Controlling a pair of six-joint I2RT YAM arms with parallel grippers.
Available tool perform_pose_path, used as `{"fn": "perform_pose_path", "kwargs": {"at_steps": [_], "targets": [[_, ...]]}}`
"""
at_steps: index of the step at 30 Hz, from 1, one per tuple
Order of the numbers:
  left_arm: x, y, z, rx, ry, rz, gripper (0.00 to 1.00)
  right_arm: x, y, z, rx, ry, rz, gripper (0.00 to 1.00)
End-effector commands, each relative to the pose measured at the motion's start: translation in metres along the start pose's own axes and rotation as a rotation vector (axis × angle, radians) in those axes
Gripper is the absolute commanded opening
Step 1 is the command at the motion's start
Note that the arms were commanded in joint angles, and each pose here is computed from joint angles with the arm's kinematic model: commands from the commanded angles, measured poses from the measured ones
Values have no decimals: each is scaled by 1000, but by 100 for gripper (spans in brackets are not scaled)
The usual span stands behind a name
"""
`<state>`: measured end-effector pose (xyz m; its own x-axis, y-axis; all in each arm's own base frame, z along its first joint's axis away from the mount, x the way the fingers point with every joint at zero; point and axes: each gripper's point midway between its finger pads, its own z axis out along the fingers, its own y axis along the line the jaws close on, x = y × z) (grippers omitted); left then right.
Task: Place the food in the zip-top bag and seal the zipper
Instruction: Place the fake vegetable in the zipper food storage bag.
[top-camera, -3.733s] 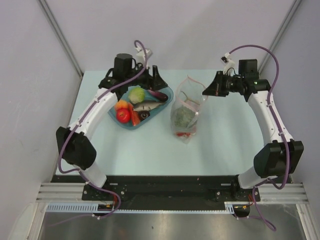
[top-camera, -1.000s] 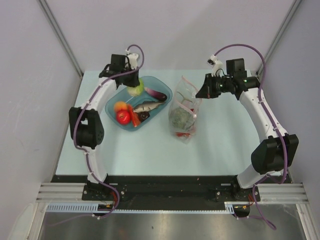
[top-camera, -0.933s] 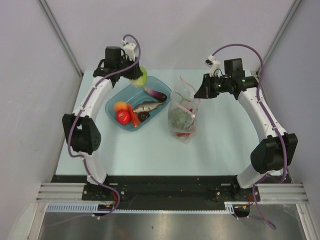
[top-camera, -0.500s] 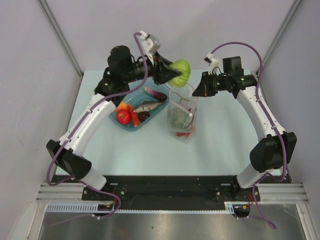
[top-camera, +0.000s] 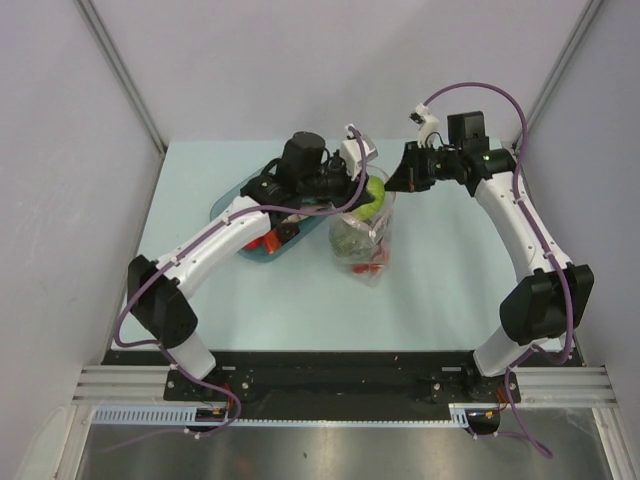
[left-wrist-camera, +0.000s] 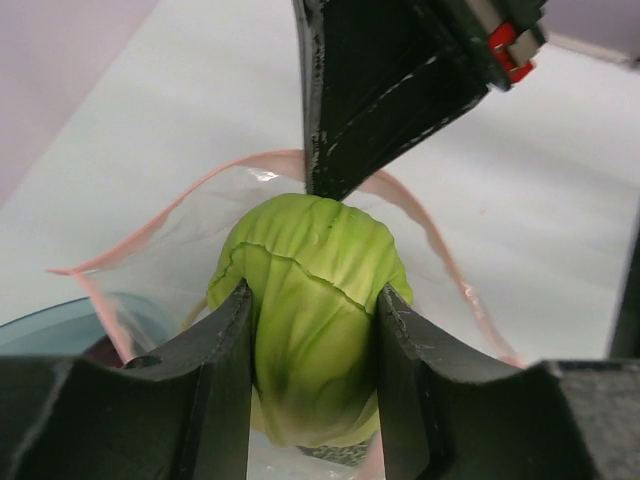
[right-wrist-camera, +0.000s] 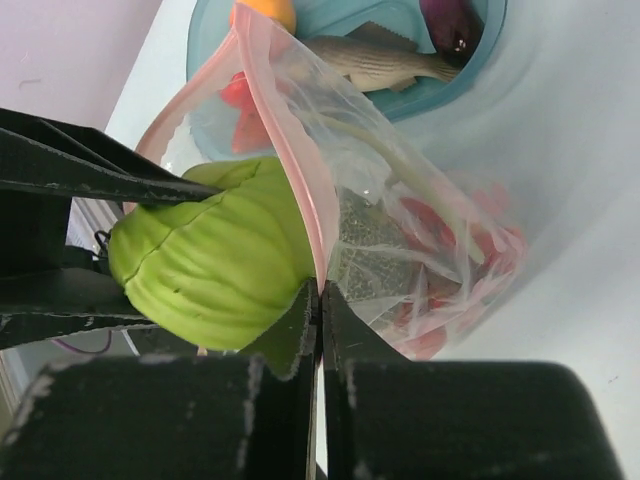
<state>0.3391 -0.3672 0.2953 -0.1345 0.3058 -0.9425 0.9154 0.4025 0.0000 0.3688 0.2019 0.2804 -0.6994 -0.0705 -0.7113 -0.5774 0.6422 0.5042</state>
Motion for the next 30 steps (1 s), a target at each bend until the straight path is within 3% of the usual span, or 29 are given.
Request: {"fn": "perform_pose_path", "kwargs": {"at_steps": [1,4,11,12,14,15,18,19,25,30], "targets": [[-9,31,0,-189,47,195,12,-20,28,-12,-73,-59,-65,0],[-5,36,3,-229,69,189,14,-20,30,-14,-88,-62,-70,0],[-9,54,17,-315,114,153,34,-21,39,-15,-138,-60,-79,0],[3,54,26,-305,152,142,43,-21,39,-15,-139,-62,-81,0],[3,51,26,-278,183,131,54,-23,38,-16,-137,-66,-82,0],[3,45,28,-243,185,127,68,-23,37,-15,-135,-65,-81,0],[-6,27,19,-154,156,143,95,-25,32,-16,-124,-70,-73,0],[-18,24,8,-157,122,156,100,-25,28,-16,-117,-71,-63,0],[-68,10,-38,-132,-15,125,100,-24,15,-16,-93,-67,-45,0],[-110,34,-88,-182,-174,3,100,-23,9,-15,-81,-65,-46,0]]}}
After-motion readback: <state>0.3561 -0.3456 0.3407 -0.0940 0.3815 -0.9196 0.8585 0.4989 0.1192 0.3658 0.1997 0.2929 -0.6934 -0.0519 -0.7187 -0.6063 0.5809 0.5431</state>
